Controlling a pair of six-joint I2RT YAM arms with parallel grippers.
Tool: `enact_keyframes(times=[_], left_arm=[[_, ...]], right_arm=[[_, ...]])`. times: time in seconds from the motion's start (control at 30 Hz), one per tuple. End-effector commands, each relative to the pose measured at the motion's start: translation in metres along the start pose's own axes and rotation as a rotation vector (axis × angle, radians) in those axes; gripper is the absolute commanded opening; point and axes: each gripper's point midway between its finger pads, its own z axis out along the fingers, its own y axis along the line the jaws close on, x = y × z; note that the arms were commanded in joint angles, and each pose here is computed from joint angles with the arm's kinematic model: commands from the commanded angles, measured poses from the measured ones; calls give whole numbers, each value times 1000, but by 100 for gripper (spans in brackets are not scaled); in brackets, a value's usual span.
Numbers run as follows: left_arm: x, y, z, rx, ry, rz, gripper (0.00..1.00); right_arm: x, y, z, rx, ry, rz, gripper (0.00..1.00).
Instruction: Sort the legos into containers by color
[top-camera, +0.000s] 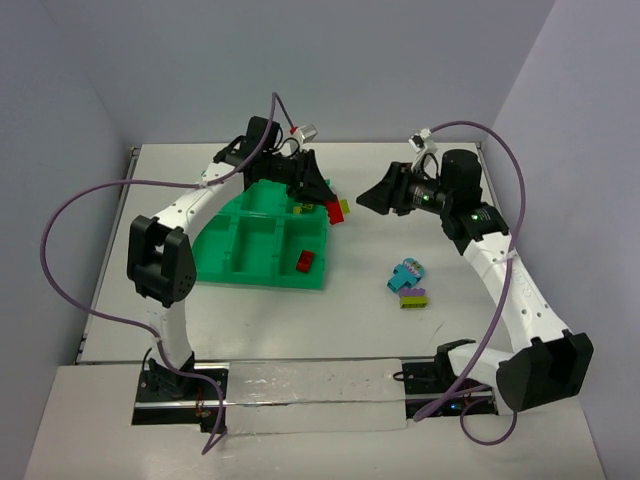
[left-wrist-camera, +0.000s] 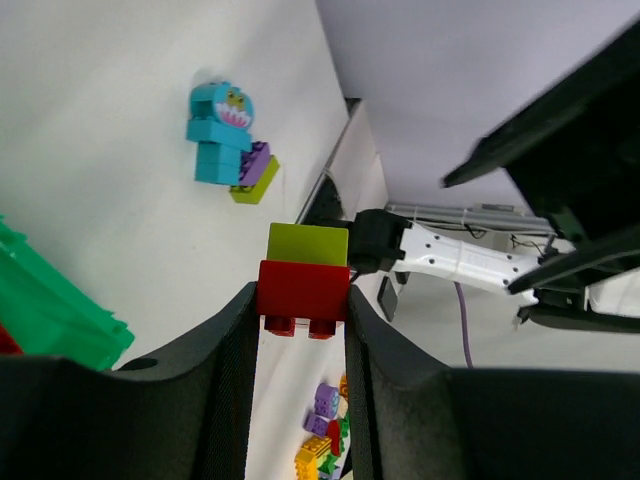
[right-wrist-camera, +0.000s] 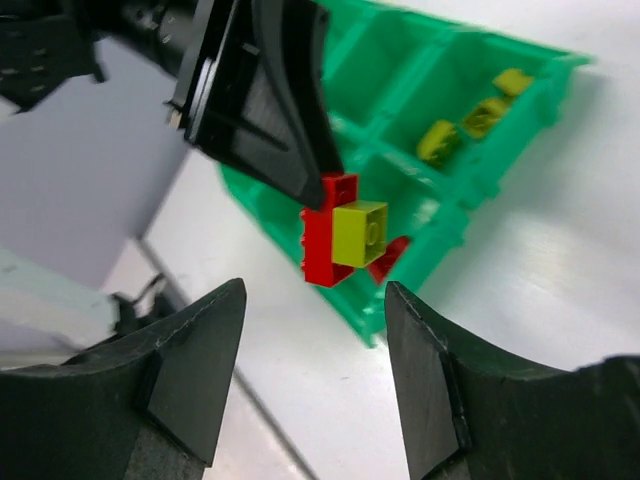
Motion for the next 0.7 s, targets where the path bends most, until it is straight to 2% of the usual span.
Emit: enact_keyframes(times=[0.0,0.17,0.37,0.67], left_arm=[[-3,-82,-32,244,-19,200,0],[5,-105,-45,320,-16,260,0],[7,-110,-48,333,-22,273,0],[7,-109,-47,336,-22,266,0]], right_arm=[[5,34,4,-251,50,42,70],[5,38,9,-317,56,72,72],[4,39,15,-362,60,115,72],[0,56,11,-490,44,156,62]])
